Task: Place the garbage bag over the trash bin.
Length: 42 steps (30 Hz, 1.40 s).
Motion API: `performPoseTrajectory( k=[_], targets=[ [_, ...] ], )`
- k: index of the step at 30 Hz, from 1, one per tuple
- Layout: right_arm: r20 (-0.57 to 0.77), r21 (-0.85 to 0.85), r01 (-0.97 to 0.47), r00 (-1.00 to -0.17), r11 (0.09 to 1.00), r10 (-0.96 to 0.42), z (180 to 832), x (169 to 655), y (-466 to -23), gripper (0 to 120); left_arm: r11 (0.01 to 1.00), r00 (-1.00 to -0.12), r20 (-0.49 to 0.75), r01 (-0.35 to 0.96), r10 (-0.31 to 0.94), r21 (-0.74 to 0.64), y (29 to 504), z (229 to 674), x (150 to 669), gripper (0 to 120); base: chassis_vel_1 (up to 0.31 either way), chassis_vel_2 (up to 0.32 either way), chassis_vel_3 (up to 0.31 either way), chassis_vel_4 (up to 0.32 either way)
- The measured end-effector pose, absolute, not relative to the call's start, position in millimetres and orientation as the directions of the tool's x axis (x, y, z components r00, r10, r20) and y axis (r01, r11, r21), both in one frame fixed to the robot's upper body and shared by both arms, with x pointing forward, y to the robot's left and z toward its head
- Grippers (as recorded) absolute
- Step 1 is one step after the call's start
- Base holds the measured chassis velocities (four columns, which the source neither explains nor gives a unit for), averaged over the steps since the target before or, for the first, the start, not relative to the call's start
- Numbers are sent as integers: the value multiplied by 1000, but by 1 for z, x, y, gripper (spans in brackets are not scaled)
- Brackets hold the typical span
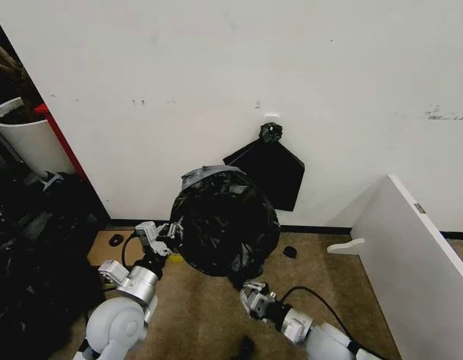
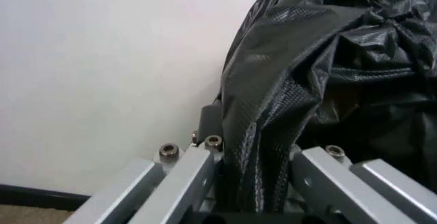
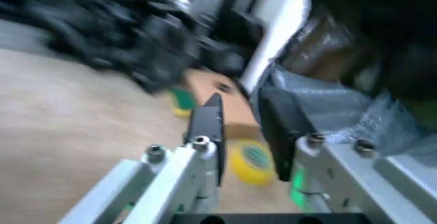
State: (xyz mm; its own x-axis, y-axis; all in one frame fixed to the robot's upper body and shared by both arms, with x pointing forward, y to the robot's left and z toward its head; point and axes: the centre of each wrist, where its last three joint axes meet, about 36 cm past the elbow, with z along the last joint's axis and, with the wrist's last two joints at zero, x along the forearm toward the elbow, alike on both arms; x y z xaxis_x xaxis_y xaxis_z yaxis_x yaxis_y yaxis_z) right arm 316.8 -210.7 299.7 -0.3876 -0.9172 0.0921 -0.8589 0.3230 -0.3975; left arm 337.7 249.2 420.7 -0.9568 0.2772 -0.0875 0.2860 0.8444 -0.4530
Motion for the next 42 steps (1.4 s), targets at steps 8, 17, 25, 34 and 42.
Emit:
performPoseTrajectory(
  k=[8, 17, 25, 34, 42],
  targets=[
    [100, -364, -930, -96, 54, -990, 316, 336, -248, 50, 889, -972, -84, 234, 219, -394, 267, 402, 350, 3, 0, 0, 0, 0],
    [-74, -383, -882, -267, 275, -961, 346, 332, -234, 79, 935, -972, -76, 234, 222, -265, 274, 382, 353, 3, 0, 0, 0, 0],
    [-118, -395, -680, -629, 618, -768, 398, 337, -208, 100, 936, -932, -87, 348, 351, 54, 284, 343, 344, 3, 0, 0, 0, 0],
    [-1, -350, -742, -611, 572, -792, 400, 344, -221, 100, 787, -796, -136, 529, 590, 319, 325, 292, 341, 3, 0, 0, 0, 0],
    [120, -234, -867, -476, 441, -871, 399, 366, -244, 100, 709, -700, -207, 567, 683, 420, 342, 275, 348, 3, 0, 0, 0, 0]
  ],
)
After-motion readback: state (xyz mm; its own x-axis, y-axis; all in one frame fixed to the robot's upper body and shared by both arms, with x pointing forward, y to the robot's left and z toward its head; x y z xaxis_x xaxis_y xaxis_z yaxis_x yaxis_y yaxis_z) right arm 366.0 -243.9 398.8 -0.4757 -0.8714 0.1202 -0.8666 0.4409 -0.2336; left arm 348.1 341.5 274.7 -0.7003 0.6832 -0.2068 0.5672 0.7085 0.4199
